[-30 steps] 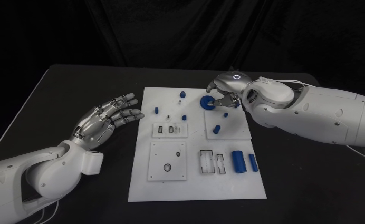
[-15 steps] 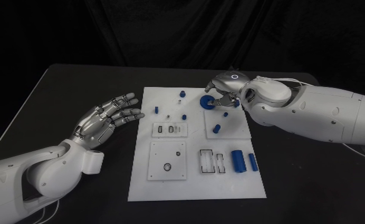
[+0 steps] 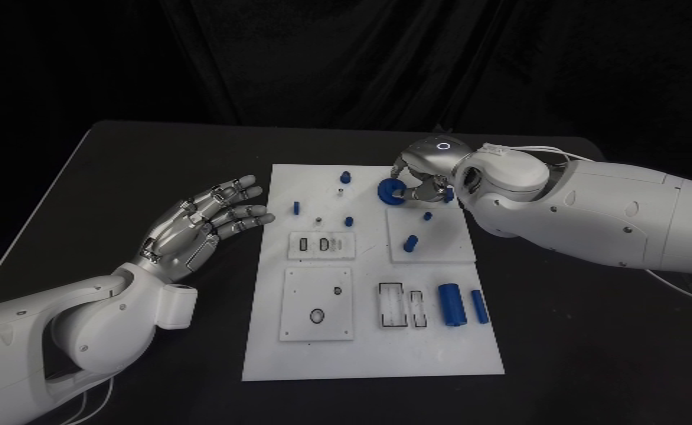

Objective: Assemble the parts on the task board

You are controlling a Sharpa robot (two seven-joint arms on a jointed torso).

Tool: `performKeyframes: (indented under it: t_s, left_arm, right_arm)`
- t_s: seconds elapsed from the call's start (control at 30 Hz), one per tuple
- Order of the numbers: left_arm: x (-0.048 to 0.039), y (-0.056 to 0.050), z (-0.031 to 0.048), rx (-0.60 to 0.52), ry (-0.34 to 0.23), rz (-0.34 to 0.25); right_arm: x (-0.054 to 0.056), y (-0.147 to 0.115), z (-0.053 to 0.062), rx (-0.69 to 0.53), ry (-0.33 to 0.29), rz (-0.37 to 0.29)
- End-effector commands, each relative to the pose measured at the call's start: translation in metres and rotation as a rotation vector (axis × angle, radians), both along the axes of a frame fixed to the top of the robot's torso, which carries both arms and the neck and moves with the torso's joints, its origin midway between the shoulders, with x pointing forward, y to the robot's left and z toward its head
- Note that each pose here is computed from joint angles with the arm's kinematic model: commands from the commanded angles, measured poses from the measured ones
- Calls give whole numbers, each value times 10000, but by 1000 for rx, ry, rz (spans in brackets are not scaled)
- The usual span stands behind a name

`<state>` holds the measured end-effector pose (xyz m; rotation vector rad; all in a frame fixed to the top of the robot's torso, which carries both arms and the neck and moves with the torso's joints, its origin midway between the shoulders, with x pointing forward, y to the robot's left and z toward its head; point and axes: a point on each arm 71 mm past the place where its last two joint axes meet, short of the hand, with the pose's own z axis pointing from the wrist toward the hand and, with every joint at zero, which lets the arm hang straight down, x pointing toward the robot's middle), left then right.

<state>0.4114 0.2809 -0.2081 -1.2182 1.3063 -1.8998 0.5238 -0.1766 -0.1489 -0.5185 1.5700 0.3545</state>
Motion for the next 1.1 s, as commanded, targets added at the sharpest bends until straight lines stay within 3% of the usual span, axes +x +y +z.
performKeyframes:
  t_s: [0.03, 0.8, 1.1]
  left_arm:
    - [-3, -4, 31, -35, -36, 5]
    - [2, -8, 22, -32, -29, -2]
    - [5, -12, 19, -32, -27, -3]
  right_arm:
    - [0, -20, -71, -31, 30, -16]
    - [24, -10, -125, -58, 60, -16]
    - [33, -9, -113, -41, 40, -16]
